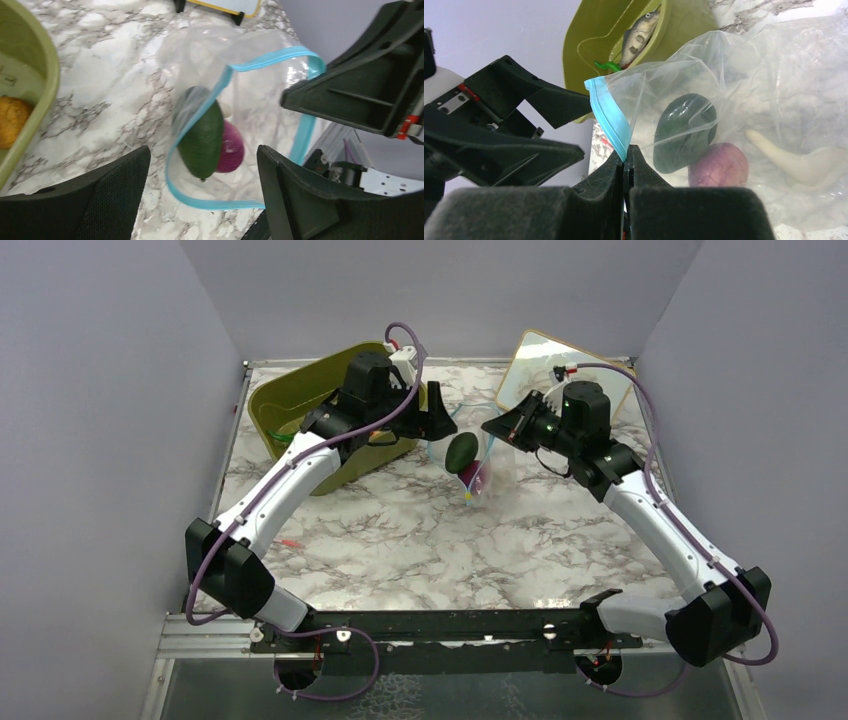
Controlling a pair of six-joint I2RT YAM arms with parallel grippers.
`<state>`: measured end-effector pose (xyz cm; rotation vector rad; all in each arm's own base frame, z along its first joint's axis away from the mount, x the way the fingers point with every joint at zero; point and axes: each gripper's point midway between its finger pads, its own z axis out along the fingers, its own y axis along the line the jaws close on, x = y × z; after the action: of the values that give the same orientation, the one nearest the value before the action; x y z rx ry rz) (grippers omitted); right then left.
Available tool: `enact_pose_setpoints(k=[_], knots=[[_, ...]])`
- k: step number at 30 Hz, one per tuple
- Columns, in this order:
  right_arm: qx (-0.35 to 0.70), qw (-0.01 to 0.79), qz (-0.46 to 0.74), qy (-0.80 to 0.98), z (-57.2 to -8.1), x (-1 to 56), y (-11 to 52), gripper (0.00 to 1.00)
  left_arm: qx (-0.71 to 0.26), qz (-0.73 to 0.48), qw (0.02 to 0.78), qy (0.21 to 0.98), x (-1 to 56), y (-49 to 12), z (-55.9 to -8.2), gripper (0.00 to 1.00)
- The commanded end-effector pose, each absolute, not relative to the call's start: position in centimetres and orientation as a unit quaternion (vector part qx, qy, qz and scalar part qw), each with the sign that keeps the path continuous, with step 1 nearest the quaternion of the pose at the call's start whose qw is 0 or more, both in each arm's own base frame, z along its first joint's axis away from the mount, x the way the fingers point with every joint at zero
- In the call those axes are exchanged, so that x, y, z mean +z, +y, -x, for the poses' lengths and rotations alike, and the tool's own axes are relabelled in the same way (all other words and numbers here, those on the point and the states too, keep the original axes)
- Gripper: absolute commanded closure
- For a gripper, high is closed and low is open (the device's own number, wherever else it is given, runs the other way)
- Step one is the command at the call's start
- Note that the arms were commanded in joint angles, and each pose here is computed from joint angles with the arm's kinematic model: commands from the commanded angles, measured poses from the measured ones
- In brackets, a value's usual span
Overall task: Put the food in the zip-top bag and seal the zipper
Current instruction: Place the fake fruit in the zipper food storage bag, then pick up the fake fish from the bin.
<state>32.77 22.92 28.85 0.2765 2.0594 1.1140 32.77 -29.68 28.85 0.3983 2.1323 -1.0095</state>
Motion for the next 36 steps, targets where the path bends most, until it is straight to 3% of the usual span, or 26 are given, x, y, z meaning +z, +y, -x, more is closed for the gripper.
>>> enact_pose_setpoints(k=[1,6,9,14,15,21,26,33,36], knots=[[0.443,0.421,-0.106,0.785,-32.7,31.4,22.2,0.99,-0.320,-0.149,0.400,0.846,28.0,-27.2,-33.7,0.21],[0.453,0.411,-0.109,0.783,-32.1,31.2,22.3,0.99,-0.321,-0.157,0.382,0.852,26.9,-27.8,-34.0,0.24],[0.452,0.411,-0.111,0.784,-32.2,31.0,22.3,0.99,-0.350,-0.171,0.351,0.852,26.0,-29.1,-33.4,0.33],[0.438,0.407,-0.109,0.794,-32.6,29.6,22.3,0.99,-0.389,-0.175,0.320,0.846,26.1,-30.4,-32.5,0.93],[0.430,0.407,-0.109,0.799,-32.7,29.1,22.1,0.99,-0.395,-0.175,0.321,0.843,26.6,-30.5,-32.4,1.00],[0.332,0.428,-0.116,0.833,-33.9,25.3,19.4,0.99,-0.476,-0.175,0.339,0.792,32.6,-32.0,-30.5,1.00],[0.283,0.456,-0.110,0.836,-34.7,25.6,17.9,0.99,-0.495,-0.169,0.364,0.771,34.2,-32.0,-30.4,1.00],[0.358,0.503,-0.063,0.784,-33.3,33.4,19.3,0.99,-0.418,-0.160,0.360,0.819,30.1,-30.8,-32.4,1.00],[0.362,0.503,-0.064,0.782,-33.0,33.0,19.4,0.99,-0.417,-0.162,0.365,0.816,30.4,-30.9,-32.6,1.00]])
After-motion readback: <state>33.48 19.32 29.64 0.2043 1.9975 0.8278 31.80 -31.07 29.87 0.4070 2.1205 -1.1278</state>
